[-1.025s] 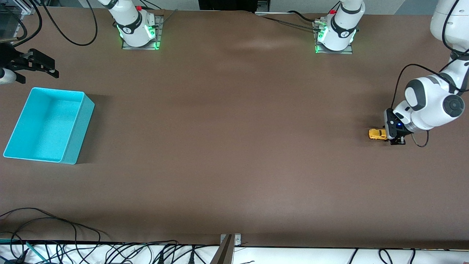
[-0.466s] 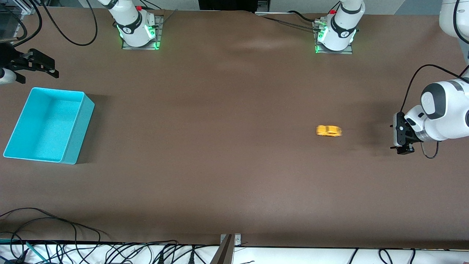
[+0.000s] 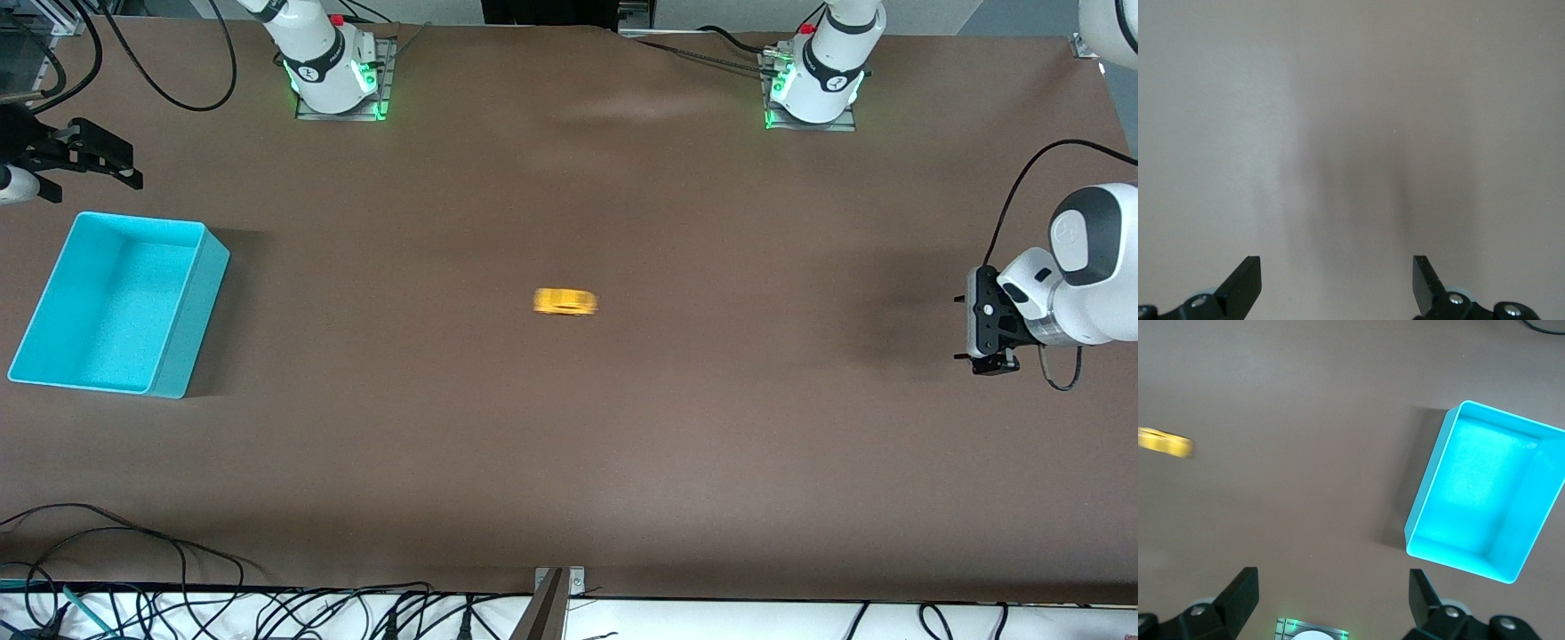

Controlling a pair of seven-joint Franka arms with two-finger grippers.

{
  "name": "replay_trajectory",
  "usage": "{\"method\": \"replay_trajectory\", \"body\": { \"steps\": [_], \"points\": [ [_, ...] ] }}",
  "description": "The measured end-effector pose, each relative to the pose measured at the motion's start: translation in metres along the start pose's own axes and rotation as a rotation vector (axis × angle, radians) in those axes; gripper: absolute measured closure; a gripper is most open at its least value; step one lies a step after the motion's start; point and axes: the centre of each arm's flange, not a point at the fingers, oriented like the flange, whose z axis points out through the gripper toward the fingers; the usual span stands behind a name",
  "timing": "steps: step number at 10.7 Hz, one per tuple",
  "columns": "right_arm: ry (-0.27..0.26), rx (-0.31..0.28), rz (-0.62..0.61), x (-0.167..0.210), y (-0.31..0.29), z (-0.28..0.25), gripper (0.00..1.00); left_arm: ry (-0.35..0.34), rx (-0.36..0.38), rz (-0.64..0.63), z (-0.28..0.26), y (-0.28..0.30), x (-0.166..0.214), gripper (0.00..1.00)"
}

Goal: Wind up and store yellow beetle car
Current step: 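Open the left gripper, releasing the car to drive toward the box, then raise the left gripper away while the right gripper reaches the car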

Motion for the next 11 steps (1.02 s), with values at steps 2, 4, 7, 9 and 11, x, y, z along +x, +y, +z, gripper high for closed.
{"method": "replay_trajectory", "body": {
  "steps": [2,4,7,9,11],
  "points": [
    [0.0,0.0,0.0,0.0,0.0,0.0,0.0,0.001,0.002,-0.013,-0.009,-0.001,0.01,0.0],
    [0.0,0.0,0.0,0.0,0.0,0.0,0.0,0.004,-0.012,-0.018,-0.006,0.0,0.008,0.0],
    [0.0,0.0,0.0,0.0,0.0,0.0,0.0,0.008,-0.038,-0.043,-0.005,0.002,0.014,0.0],
    [0.0,0.0,0.0,0.0,0.0,0.0,0.0,0.008,-0.038,-0.054,-0.014,0.003,0.03,0.0],
    [0.0,0.0,0.0,0.0,0.0,0.0,0.0,0.0,-0.021,-0.092,-0.034,0.008,0.038,0.0]
  ]
}}
